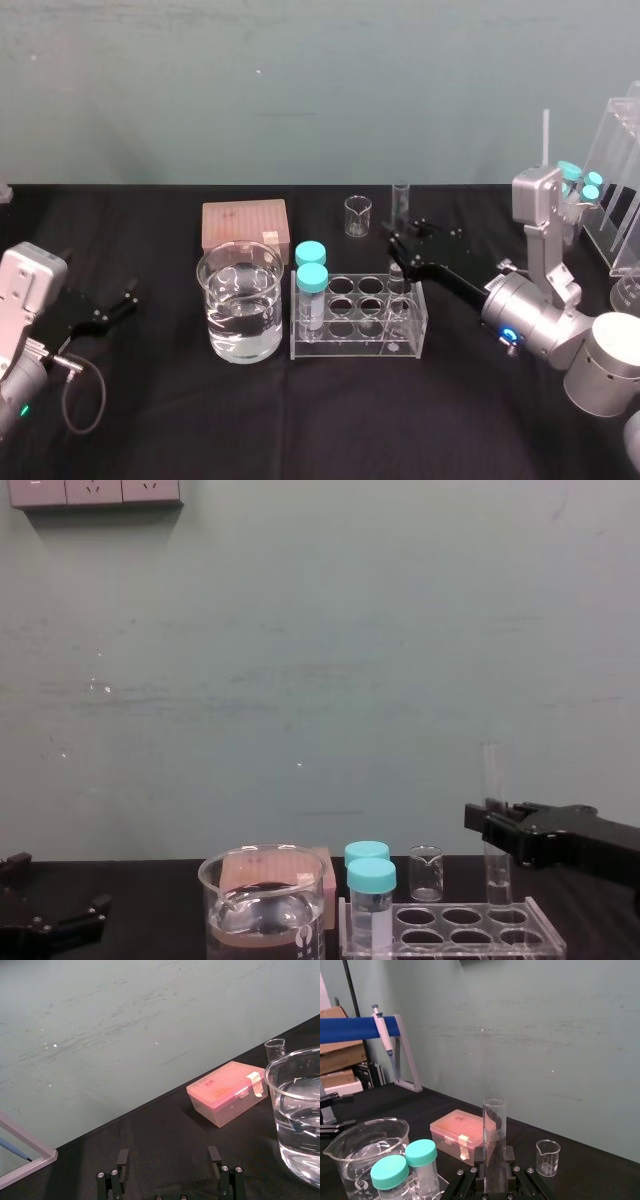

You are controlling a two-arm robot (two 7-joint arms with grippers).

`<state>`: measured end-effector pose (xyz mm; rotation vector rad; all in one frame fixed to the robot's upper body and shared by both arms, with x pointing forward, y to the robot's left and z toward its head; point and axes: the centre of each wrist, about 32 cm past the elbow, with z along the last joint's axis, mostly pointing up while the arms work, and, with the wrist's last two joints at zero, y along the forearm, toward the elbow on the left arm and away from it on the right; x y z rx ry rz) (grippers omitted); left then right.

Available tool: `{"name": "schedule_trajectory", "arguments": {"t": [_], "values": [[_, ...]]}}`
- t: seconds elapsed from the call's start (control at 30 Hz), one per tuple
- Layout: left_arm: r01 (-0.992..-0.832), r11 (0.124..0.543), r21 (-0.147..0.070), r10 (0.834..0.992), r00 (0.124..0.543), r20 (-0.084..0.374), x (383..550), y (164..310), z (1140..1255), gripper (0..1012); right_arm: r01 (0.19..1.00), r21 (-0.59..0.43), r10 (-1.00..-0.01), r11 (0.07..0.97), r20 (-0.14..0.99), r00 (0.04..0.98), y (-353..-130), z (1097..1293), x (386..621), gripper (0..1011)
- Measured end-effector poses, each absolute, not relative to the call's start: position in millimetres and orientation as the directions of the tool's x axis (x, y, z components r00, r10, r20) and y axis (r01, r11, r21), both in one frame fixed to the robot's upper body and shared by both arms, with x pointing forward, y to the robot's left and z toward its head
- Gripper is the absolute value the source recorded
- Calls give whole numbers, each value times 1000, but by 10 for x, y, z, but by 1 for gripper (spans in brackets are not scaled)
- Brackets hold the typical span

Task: Hold the test tube with one hand and immerse one end into the beaker, then return it to the test tube rack.

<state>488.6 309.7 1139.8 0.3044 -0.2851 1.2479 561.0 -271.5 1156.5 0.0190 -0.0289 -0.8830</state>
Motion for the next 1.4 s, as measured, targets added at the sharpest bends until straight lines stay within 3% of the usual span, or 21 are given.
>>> {"name": "schedule_trajectory", "arguments": {"t": [1.4], "values": [[-955,287,70,880,292,374,4886,3097,11398,1000,776,-5,-776,631,26,631,-2693,11519,5615,227]]}}
